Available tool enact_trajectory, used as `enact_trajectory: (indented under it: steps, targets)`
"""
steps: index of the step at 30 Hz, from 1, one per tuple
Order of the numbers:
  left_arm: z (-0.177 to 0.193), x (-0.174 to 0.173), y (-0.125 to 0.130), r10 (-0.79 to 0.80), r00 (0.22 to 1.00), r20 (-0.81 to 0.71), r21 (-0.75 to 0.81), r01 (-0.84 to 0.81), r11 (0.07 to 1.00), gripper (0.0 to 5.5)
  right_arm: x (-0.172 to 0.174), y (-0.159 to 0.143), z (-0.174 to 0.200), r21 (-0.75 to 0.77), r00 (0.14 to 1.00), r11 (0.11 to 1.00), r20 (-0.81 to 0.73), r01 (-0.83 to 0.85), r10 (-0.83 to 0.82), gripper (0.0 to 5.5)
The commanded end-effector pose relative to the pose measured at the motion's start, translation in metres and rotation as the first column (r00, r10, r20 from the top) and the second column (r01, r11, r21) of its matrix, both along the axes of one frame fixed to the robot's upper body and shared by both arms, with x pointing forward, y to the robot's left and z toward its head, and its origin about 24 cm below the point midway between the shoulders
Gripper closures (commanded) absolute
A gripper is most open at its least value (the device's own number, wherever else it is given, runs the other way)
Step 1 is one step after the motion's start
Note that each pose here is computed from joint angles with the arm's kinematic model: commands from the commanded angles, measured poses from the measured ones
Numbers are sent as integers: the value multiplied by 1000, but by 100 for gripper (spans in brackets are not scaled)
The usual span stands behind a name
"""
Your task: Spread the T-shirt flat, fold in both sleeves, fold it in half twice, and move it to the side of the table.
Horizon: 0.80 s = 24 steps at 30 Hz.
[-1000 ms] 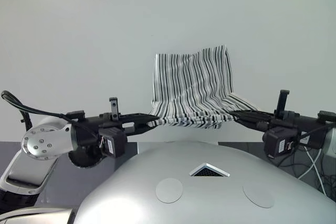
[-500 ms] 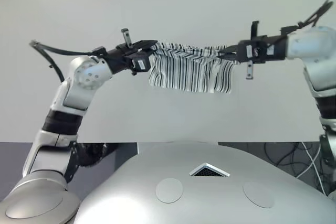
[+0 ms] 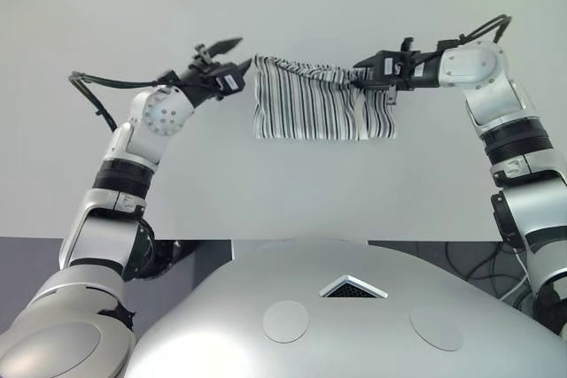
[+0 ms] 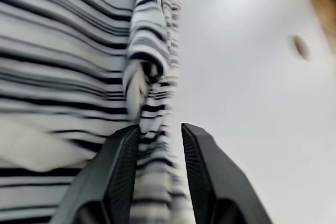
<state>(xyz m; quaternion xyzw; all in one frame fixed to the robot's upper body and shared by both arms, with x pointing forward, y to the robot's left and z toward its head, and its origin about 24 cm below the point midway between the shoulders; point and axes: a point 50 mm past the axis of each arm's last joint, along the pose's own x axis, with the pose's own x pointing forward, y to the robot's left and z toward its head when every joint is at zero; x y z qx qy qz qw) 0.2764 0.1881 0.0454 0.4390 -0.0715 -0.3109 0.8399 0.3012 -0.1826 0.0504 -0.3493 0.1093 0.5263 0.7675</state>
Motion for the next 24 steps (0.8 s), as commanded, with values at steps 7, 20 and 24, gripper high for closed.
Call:
enact_trajectory:
  steps: [7, 20, 24]
  targets:
    - [31, -14, 8, 97, 986, 136, -257, -59, 965, 338, 10, -2, 55, 439, 899, 856, 201, 272, -389, 399]
    - [74, -18, 8, 257, 911, 322, -511, -61, 857, 338, -38, 59, -10, 177, 956, 964, -183, -197, 229, 399]
    - [72, -20, 3, 236, 917, 322, -486, -54, 872, 338, -11, 44, -39, 88, 954, 994, -287, -60, 83, 399]
